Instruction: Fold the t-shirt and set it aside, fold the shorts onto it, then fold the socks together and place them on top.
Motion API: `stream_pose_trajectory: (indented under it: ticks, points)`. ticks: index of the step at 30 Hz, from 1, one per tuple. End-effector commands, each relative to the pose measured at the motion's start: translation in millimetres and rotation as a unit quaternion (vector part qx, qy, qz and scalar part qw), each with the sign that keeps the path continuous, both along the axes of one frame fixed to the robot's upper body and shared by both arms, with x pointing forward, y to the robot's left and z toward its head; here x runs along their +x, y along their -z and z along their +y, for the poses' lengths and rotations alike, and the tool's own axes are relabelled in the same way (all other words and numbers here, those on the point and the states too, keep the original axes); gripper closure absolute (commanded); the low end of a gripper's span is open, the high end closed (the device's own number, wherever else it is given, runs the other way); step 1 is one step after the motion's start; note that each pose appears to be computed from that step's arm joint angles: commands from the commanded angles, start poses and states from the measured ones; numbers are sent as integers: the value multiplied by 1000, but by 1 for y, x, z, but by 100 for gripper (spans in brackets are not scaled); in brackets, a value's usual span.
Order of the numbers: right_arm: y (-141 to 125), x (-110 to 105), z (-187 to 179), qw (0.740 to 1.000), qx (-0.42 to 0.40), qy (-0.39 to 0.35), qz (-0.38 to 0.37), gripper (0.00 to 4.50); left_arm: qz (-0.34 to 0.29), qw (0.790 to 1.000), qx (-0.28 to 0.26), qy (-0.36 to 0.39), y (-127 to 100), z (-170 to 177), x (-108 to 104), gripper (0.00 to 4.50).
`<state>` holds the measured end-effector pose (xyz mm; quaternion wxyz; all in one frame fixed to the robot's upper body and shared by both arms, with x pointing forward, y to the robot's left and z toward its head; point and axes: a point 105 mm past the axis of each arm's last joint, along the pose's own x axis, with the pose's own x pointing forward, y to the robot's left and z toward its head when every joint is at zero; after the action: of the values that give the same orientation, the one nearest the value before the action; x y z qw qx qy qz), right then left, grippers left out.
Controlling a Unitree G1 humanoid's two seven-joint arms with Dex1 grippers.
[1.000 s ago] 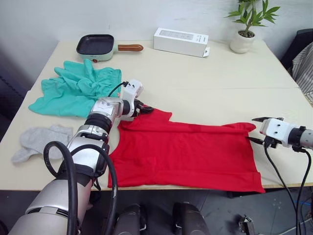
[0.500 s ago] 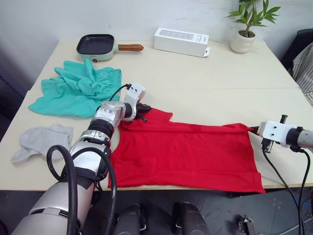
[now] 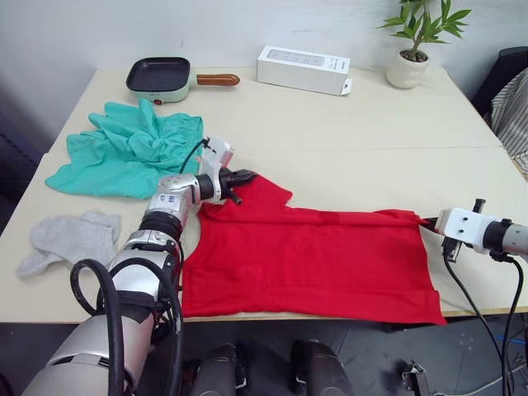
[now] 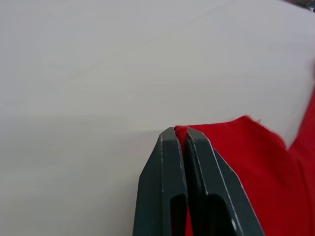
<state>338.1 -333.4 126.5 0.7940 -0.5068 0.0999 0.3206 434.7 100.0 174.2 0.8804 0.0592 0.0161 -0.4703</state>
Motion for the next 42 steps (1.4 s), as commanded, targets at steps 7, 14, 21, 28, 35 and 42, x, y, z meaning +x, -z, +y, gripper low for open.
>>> stream_pose_trajectory:
  ticks: [7, 14, 21, 28, 35, 42]
  points:
    - [-9, -1, -6, 999, 22, 18, -28, 450, -216, 961, 83, 154, -23, 12, -52, 447]
    - [-9, -7, -13, 999, 27, 29, -33, 450, -317, 904, 183, 222, 0, 19, -92, 447]
    - [0, -14, -16, 997, 36, 46, -53, 450, -392, 853, 246, 240, 16, 26, -111, 447]
    - [8, -20, -12, 995, 33, 43, -85, 450, -416, 820, 305, 249, 37, 43, -122, 447]
    - [15, -25, -9, 994, 19, 38, -100, 450, -396, 832, 317, 225, 48, 52, -121, 447]
    - [17, -27, -10, 994, 15, 40, -104, 450, -397, 832, 323, 216, 50, 54, -123, 447]
